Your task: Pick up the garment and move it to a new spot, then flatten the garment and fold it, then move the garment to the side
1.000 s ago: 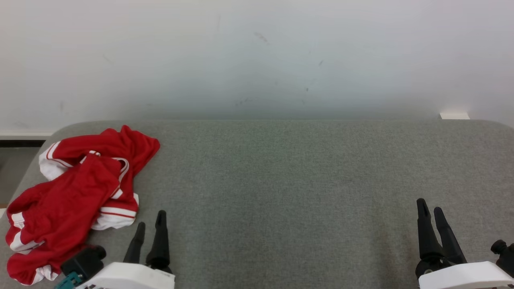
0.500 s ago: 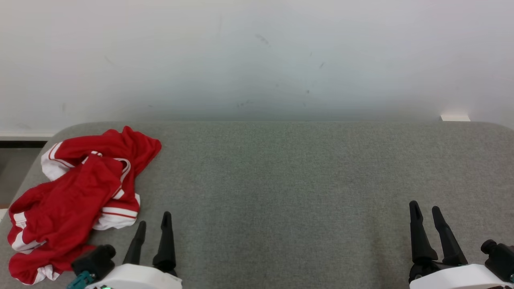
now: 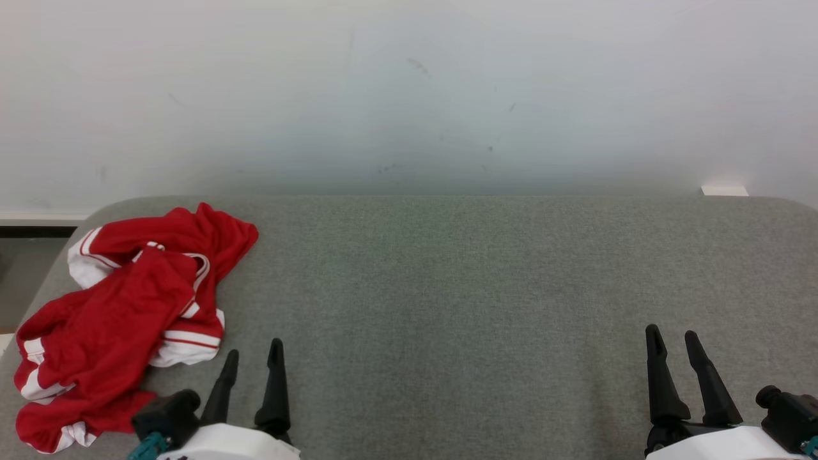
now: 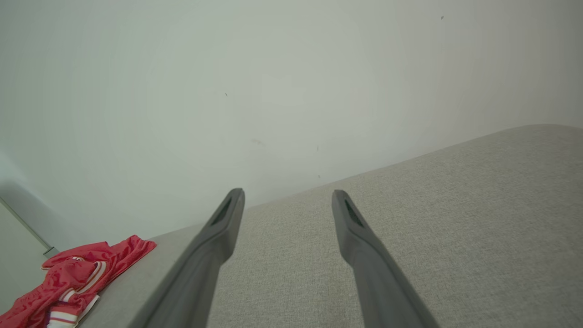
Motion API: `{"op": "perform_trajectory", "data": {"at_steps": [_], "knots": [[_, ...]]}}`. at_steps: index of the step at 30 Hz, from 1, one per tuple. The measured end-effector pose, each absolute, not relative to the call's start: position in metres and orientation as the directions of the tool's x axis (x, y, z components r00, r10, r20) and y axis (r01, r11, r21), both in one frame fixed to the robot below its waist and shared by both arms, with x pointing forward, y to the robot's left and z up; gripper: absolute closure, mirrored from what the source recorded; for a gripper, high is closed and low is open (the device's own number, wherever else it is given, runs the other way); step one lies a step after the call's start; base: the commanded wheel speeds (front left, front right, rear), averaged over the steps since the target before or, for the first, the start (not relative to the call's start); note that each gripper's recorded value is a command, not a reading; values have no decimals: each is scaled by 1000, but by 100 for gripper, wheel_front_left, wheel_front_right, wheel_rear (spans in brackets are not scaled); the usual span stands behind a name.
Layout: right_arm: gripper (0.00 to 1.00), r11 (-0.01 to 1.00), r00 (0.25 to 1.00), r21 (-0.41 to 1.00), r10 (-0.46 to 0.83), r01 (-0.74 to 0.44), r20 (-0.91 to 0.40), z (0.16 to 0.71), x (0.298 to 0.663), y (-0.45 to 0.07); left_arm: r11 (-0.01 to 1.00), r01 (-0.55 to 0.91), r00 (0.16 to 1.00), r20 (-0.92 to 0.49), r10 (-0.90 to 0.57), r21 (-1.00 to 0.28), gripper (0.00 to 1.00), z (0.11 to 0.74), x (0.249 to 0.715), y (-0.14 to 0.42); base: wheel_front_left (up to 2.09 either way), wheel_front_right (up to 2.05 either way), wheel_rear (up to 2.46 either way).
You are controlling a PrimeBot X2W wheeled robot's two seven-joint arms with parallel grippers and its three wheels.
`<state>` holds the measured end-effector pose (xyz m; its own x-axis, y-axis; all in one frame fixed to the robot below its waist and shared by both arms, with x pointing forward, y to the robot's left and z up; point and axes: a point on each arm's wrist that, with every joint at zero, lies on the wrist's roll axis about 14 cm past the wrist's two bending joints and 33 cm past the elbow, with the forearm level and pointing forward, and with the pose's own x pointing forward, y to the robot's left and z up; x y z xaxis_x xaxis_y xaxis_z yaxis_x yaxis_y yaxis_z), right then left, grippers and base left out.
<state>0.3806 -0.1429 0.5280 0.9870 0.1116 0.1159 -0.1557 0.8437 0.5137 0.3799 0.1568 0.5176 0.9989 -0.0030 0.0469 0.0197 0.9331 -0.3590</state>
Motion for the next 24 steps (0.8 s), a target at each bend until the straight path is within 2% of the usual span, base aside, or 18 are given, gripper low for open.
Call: {"op": "perform_trajectory", "data": {"at_steps": [24], "knots": [[0, 907, 977, 373, 149, -197, 153, 533, 379, -133, 971, 65, 991, 126, -36, -230, 0, 533, 379, 145, 0, 0, 0]]}}
